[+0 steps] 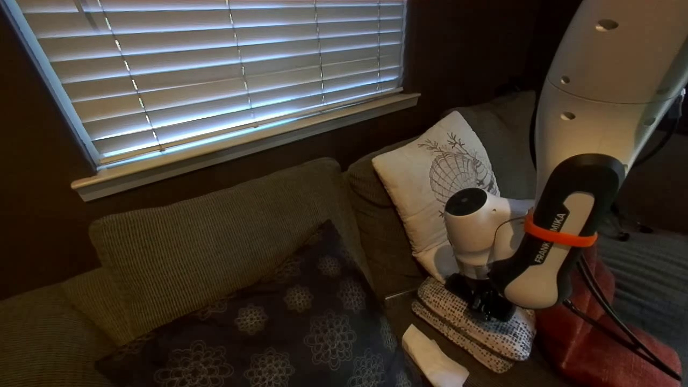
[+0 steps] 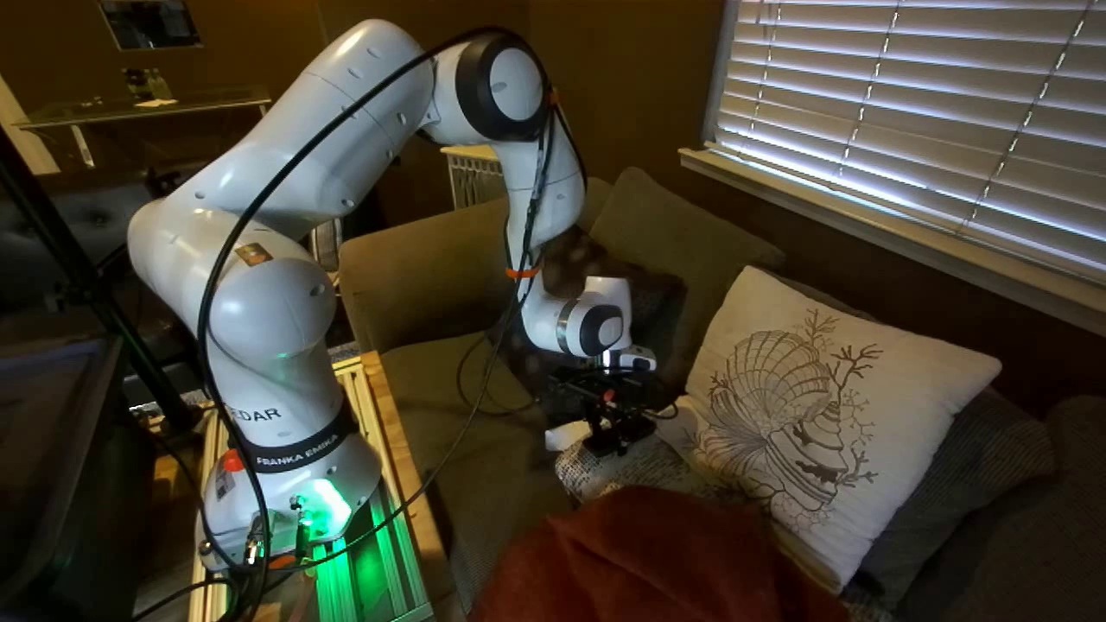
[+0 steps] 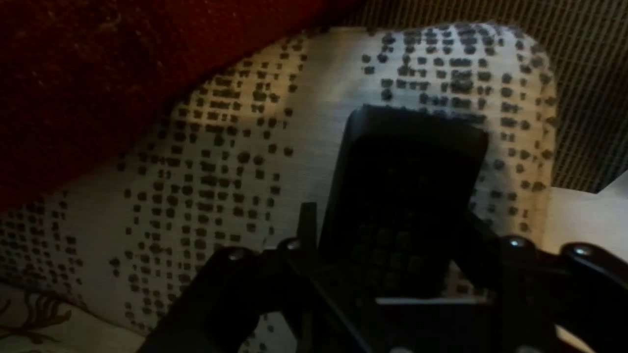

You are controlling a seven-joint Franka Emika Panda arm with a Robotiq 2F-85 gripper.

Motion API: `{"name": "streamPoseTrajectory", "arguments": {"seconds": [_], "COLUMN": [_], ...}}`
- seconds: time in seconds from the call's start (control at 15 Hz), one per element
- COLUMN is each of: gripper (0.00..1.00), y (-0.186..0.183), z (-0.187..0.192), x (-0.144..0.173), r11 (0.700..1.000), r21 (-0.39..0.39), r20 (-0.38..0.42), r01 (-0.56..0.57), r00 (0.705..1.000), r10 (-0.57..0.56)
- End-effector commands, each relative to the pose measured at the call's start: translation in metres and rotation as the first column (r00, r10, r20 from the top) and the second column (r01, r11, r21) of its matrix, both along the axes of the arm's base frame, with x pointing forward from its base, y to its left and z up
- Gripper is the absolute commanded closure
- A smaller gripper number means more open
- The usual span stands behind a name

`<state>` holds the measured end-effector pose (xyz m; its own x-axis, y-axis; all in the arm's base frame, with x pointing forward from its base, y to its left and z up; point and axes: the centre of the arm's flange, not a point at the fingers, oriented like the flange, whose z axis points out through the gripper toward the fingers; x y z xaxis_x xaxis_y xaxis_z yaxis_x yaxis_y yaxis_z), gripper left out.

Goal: Uncover the remote, then move it

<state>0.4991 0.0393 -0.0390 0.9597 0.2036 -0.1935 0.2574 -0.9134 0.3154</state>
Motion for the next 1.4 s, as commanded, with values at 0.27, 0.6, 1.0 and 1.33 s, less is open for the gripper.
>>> {"name": "streamPoseTrajectory", "arguments": {"seconds": [0.27,0.6,1.0,1.33], "gripper": [0.0,0.0,0.0,0.0], "y": [-0.008,-0.024,-0.057,-0.088], "z": [0.022,0.062,0.144,0.211], "x": [-0.003,-0.022,-0.063,-0.065], "r11": [0.999,0.995,0.979,0.954], "r21": [0.039,0.104,0.194,0.274], "r20": [0.045,0.059,0.156,0.292], "r01": [-0.032,0.004,0.067,0.12], "r00": [0.999,0.998,0.983,0.935], "r10": [0.03,-0.01,-0.099,-0.202]}}
